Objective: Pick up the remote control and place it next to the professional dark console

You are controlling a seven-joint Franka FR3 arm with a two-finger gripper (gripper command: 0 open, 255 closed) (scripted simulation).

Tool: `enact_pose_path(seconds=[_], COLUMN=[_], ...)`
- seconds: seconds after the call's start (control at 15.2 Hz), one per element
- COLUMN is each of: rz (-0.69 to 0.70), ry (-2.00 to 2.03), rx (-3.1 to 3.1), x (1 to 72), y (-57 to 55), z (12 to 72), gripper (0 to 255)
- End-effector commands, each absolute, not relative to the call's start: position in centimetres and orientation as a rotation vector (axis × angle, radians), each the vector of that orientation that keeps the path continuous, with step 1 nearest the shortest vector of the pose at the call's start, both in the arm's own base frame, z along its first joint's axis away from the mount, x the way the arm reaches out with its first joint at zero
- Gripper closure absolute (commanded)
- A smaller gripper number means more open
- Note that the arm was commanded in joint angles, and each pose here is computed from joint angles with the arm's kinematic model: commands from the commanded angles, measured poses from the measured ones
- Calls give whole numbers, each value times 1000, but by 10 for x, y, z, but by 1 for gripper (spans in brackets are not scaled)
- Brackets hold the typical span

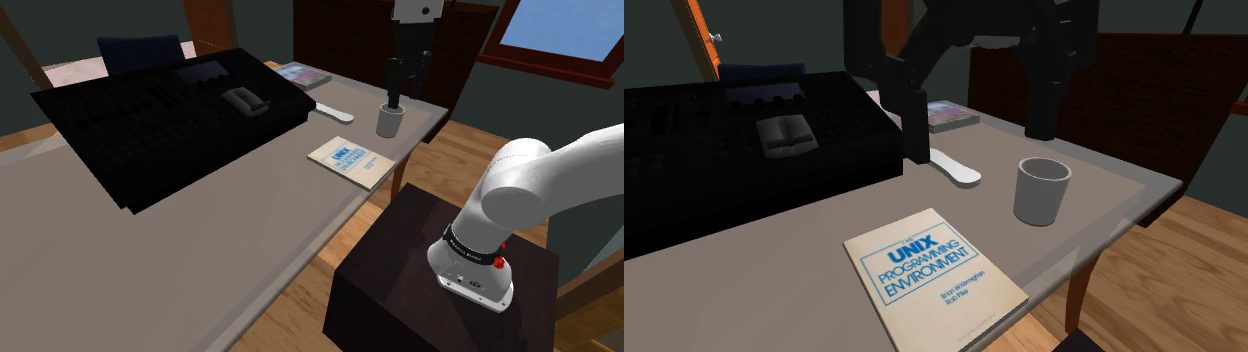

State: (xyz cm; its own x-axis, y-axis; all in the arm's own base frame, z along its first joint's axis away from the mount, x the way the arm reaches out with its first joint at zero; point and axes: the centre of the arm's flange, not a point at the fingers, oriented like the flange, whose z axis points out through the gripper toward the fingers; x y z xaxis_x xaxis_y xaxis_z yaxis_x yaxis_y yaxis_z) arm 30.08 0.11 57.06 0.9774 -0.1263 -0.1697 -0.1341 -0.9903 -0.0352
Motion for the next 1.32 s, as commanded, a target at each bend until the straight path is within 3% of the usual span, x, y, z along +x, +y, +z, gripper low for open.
enact_pose_path(seconds=[0.0,1.25], rz=[260,136], ry=[203,124], rx=[-3078,-3124], x=[301,472], y=[1,-121], z=[571,459], gripper=[0,0])
